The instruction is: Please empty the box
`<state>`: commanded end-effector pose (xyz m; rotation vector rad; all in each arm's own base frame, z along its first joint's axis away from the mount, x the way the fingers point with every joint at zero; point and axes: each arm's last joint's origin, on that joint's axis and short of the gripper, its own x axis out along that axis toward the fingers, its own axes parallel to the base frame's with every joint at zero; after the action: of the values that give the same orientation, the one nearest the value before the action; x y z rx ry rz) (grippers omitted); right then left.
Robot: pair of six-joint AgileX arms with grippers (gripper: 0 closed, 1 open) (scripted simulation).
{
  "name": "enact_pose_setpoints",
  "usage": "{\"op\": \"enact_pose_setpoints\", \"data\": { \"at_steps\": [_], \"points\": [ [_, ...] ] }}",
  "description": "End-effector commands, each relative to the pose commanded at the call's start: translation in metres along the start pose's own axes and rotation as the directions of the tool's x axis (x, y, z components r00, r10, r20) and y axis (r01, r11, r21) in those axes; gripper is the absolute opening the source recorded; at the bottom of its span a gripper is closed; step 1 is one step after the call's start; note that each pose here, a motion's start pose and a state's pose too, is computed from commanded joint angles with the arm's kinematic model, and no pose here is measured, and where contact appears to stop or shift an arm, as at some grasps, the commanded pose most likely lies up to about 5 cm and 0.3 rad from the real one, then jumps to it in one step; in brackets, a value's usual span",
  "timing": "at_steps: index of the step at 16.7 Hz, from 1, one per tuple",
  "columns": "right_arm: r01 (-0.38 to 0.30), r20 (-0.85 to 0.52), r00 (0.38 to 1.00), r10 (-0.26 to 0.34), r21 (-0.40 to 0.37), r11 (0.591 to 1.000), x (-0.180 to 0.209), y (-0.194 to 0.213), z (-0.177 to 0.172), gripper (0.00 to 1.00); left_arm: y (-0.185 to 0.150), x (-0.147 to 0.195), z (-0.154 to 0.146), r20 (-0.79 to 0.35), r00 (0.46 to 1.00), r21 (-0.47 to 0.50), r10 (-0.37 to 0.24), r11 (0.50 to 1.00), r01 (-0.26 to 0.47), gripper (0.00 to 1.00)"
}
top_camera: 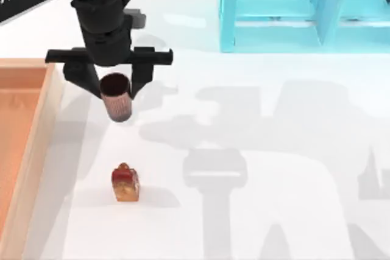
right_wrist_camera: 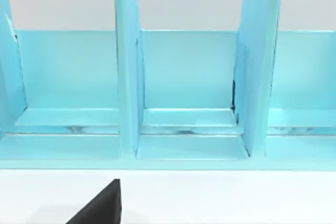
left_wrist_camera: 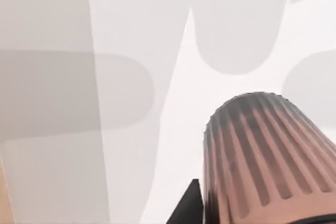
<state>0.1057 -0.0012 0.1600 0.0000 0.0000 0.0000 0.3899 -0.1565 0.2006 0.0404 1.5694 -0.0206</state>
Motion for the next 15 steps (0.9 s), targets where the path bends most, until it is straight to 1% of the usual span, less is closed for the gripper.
{"op": "enact_pose_setpoints", "data": {
  "at_steps": [2, 8, 12, 15],
  "points": [
    [0.000, 0.000, 1.000, 0.000, 0.000, 1.000, 0.000, 0.000, 0.000, 1.00, 0.000, 0.005, 0.000, -0.002, 1.000, 0.000, 0.000, 1.000, 0.000, 0.00],
    [0.000, 0.000, 1.000, 0.000, 0.000, 1.000, 0.000, 0.000, 0.000, 1.00, -0.001, 0.042, -0.001, 0.005, 1.000, 0.002, -0.002, 1.000, 0.002, 0.00],
    [0.000, 0.000, 1.000, 0.000, 0.000, 1.000, 0.000, 0.000, 0.000, 1.00, -0.002, 0.045, -0.001, 0.001, 1.000, 0.002, -0.001, 1.000, 0.001, 0.00],
    [0.000, 0.000, 1.000, 0.000, 0.000, 1.000, 0.000, 0.000, 0.000, 1.00, -0.002, 0.045, -0.001, 0.001, 1.000, 0.002, -0.001, 1.000, 0.001, 0.23]
  ]
}}
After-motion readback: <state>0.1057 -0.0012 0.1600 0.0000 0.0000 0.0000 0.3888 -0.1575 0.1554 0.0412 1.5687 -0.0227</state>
